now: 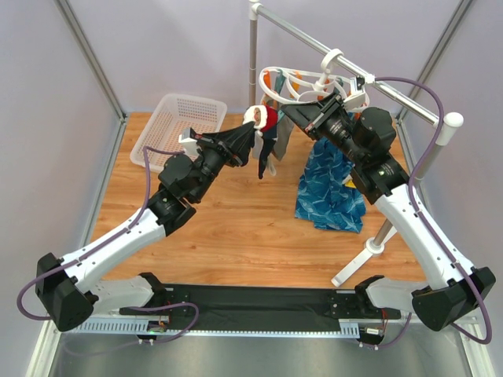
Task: Clip the socks to the hanger
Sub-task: Clamp the sock onto the hanger.
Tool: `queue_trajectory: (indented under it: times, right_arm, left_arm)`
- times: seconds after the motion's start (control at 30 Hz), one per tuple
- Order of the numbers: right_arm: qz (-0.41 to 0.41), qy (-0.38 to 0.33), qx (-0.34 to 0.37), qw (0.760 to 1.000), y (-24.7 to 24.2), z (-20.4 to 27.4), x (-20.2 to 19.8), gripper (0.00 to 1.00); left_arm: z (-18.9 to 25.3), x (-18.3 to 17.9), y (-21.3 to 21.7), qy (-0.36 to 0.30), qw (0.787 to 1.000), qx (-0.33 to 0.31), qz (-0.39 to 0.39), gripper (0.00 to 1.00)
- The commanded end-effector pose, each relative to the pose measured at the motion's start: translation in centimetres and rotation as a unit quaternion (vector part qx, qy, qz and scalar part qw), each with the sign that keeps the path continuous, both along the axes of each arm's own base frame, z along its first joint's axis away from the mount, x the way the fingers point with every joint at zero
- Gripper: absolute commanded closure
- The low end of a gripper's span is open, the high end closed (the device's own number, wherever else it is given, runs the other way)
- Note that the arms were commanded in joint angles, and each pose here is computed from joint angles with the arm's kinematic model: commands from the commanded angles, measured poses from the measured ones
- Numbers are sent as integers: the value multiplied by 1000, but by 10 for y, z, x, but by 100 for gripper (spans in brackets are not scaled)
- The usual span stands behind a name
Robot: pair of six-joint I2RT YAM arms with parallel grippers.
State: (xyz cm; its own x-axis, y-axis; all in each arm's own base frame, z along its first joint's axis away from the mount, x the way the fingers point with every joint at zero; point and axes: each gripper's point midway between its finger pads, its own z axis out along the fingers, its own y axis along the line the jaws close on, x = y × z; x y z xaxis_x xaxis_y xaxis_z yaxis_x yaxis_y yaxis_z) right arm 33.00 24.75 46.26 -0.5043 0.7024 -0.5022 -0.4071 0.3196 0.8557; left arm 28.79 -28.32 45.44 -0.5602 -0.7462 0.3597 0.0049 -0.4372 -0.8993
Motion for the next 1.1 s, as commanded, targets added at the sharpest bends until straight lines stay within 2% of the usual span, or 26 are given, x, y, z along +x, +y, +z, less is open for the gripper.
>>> queue_trajectory:
  times: [0.0,0.43,0.57,0.73,0.87,1.0,1.07]
  right_arm:
    - [10,-34,31,999,-1,27,-12,100]
    - [9,-31,34,999,-4,27,-16,100]
    - [10,-34,35,999,-4,30,-16,96]
    - [7,-31,30,999,-5,29,-16,84]
    - [9,-33,27,999,-4,29,-16,78]
    - [4,-26,20,999,-7,26,-18,59]
    - [3,-28,17,999,-7,27,-19,57]
  left_arm:
    - [25,-5,5,-30,999,-28,5,100]
    - [16,-2,4,-18,1000,-7,13,100]
    - [14,-1,3,-17,1000,-5,12,100]
    - [8,0,5,-11,1000,0,19,100]
    - [7,1,4,-11,1000,0,19,100]
    - [5,1,2,-11,1000,5,16,100]
    - [4,1,1,-10,1000,8,15,100]
